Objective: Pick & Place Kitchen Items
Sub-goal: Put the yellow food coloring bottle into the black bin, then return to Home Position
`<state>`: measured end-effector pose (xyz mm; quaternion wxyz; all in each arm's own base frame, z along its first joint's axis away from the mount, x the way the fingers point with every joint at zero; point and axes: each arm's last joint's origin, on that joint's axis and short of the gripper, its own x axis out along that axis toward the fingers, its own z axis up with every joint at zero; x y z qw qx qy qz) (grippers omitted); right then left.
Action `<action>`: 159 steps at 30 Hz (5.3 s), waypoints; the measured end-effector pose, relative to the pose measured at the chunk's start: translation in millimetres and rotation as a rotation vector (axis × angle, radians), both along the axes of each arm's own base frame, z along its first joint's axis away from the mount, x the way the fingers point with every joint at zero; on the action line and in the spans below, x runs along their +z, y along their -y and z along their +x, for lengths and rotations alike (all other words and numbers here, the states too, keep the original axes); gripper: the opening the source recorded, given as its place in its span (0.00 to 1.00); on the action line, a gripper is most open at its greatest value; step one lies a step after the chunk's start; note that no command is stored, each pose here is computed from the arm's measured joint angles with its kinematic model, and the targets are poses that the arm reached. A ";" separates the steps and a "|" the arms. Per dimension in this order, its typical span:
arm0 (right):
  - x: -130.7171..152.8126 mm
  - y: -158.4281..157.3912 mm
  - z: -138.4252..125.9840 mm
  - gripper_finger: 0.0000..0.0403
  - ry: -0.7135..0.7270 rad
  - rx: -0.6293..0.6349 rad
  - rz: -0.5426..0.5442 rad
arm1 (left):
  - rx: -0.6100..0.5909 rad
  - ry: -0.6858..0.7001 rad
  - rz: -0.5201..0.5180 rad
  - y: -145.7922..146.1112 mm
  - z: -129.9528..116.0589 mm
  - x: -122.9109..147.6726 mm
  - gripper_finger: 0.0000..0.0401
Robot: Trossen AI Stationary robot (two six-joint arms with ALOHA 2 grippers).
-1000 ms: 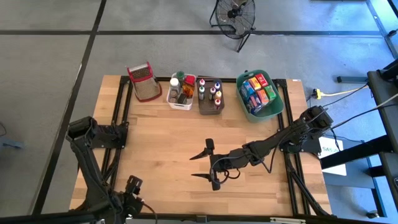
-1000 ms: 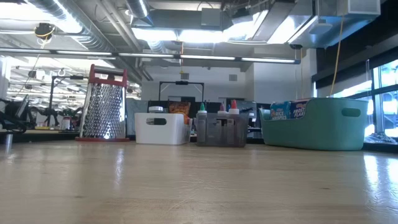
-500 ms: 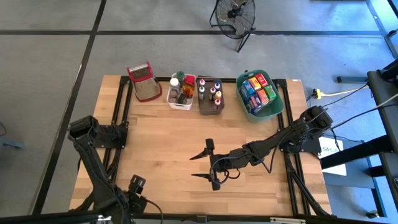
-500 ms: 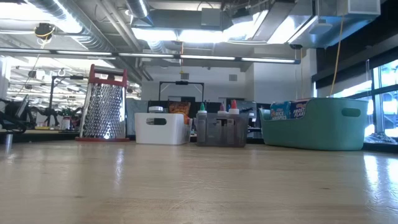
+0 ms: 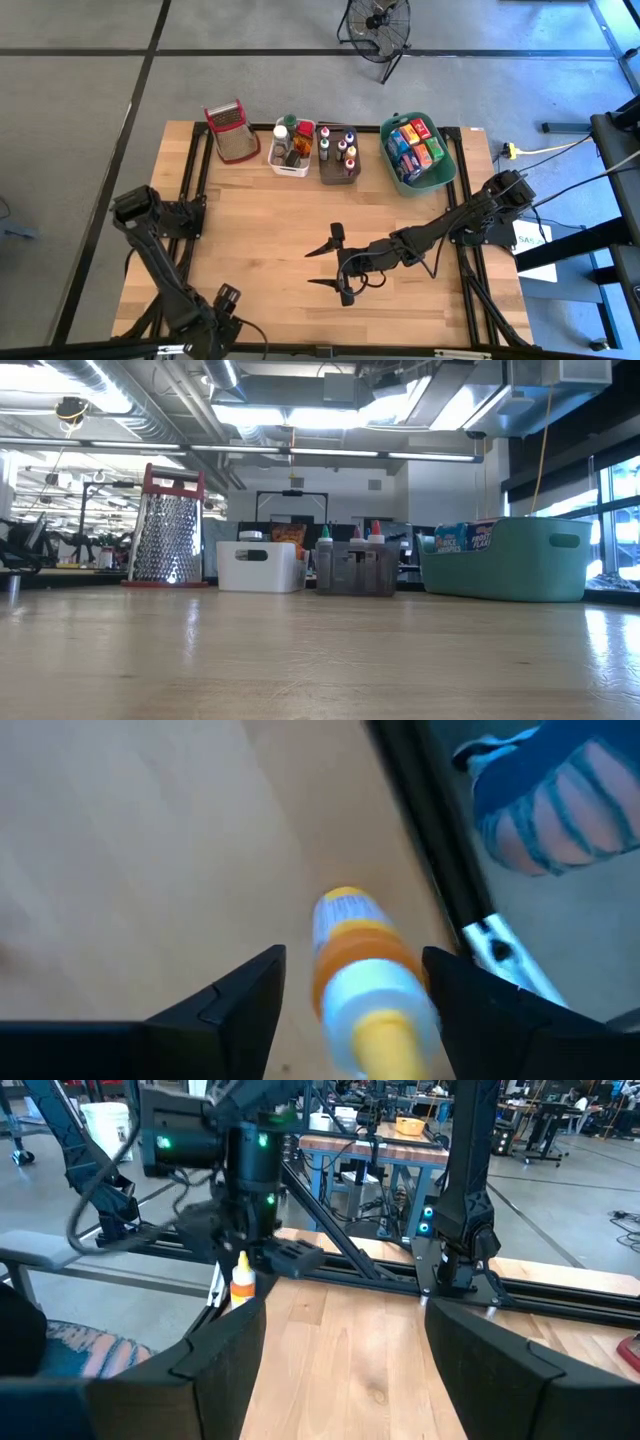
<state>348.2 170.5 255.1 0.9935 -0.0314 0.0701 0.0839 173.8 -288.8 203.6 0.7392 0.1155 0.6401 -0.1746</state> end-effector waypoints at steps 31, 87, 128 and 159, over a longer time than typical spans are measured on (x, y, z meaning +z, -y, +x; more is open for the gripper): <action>15.6 -15.2 -8.3 0.68 0.143 0.017 -0.021 | -0.203 -0.066 0.231 -101.6 32.5 48.6 0.36; 28.7 -73.3 -84.7 0.59 -0.023 -0.751 -0.738 | -0.275 0.062 0.229 -476.3 252.3 33.5 0.36; 50.4 -54.9 -86.9 0.34 0.047 -0.838 -0.447 | 0.118 0.206 -0.074 -391.6 92.7 142.1 0.01; 62.7 44.7 -84.9 0.00 -0.189 -0.202 -0.153 | 0.366 1.369 -0.283 -298.3 -119.6 78.1 0.01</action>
